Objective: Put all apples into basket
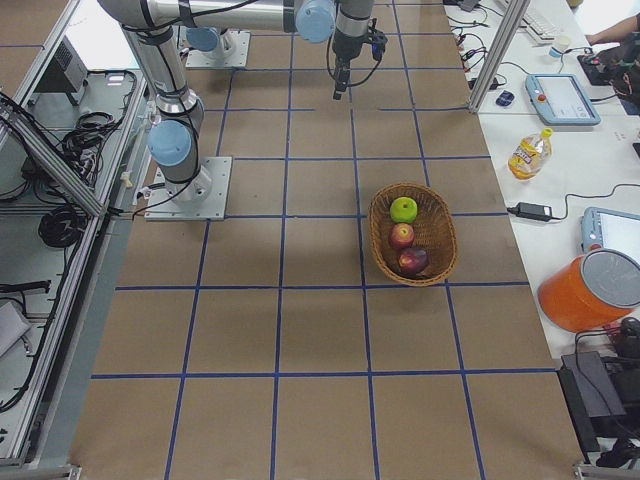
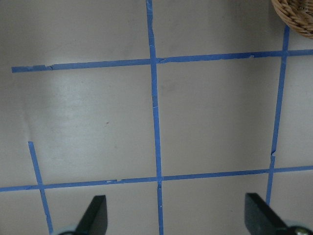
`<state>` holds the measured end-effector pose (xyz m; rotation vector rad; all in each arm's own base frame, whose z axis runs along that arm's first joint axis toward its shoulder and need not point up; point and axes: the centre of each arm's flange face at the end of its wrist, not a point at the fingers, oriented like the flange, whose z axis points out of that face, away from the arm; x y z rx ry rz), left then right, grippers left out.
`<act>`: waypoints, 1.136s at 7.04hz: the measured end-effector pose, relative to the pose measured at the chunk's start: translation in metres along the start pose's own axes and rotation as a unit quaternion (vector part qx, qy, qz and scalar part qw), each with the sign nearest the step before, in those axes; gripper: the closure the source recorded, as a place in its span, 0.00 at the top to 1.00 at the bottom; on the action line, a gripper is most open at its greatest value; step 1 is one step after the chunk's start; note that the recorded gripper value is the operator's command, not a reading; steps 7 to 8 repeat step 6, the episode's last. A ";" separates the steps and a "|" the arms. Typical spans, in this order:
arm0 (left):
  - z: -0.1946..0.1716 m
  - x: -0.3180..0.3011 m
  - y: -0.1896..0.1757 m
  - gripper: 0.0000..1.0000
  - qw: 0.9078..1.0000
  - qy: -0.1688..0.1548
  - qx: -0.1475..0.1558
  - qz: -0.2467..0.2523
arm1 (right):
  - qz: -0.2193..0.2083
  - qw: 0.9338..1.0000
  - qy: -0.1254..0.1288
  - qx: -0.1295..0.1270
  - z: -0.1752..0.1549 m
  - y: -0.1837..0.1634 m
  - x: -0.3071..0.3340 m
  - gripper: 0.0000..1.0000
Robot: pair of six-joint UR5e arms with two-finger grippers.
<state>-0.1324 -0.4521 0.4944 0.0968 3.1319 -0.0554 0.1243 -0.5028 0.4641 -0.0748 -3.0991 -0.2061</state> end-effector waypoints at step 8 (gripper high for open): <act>0.000 -0.001 -0.001 1.00 1.000 -0.003 0.000 0.000 | 0.004 1.000 -0.006 0.002 -0.026 0.004 0.003 1.00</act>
